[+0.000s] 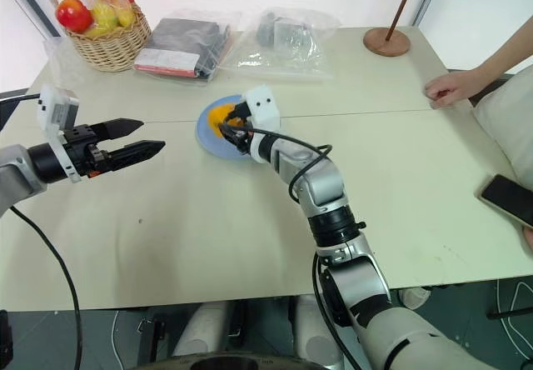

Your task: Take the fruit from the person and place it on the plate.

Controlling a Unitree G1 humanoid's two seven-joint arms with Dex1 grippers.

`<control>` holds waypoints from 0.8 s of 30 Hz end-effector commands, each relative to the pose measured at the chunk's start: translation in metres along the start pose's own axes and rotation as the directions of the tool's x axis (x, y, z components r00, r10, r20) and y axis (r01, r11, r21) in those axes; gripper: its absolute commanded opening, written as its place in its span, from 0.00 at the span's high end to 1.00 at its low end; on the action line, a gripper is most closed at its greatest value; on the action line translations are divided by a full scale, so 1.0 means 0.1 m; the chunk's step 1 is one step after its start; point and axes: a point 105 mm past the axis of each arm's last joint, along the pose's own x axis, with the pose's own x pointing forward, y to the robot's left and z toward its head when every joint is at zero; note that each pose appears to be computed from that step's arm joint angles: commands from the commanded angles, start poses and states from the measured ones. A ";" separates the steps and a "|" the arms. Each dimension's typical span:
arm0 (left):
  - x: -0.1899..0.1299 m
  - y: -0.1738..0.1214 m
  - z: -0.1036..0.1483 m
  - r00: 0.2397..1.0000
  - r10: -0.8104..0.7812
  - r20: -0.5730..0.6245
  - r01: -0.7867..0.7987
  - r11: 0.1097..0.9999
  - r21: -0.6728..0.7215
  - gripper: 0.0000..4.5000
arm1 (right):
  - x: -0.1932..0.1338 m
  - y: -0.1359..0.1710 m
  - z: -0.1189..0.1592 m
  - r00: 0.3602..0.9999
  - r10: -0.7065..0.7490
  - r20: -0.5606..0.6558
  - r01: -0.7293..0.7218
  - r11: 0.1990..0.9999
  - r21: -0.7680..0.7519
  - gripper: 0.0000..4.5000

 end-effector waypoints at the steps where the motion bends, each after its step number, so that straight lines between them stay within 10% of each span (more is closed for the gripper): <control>1: -0.06 -0.05 0.12 0.999 0.004 0.032 -0.005 0.999 0.037 0.00 | 0.07 0.08 0.08 0.998 0.027 0.055 -0.024 0.998 -0.056 0.55; 12: -0.08 -0.09 0.08 1.000 0.004 0.018 -0.005 1.000 0.022 0.00 | 0.16 0.05 -0.02 0.998 0.017 0.053 -0.011 0.994 -0.110 0.55; 17: -0.07 -0.11 0.07 1.000 -0.003 0.014 0.003 1.000 0.015 0.00 | 0.15 0.02 0.01 0.998 0.007 0.061 0.001 0.993 -0.121 0.01; 24: -0.05 -0.11 0.06 1.000 -0.016 0.008 0.016 1.000 0.016 0.00 | -0.03 -0.14 0.30 0.994 0.003 0.108 0.013 0.988 -0.151 0.01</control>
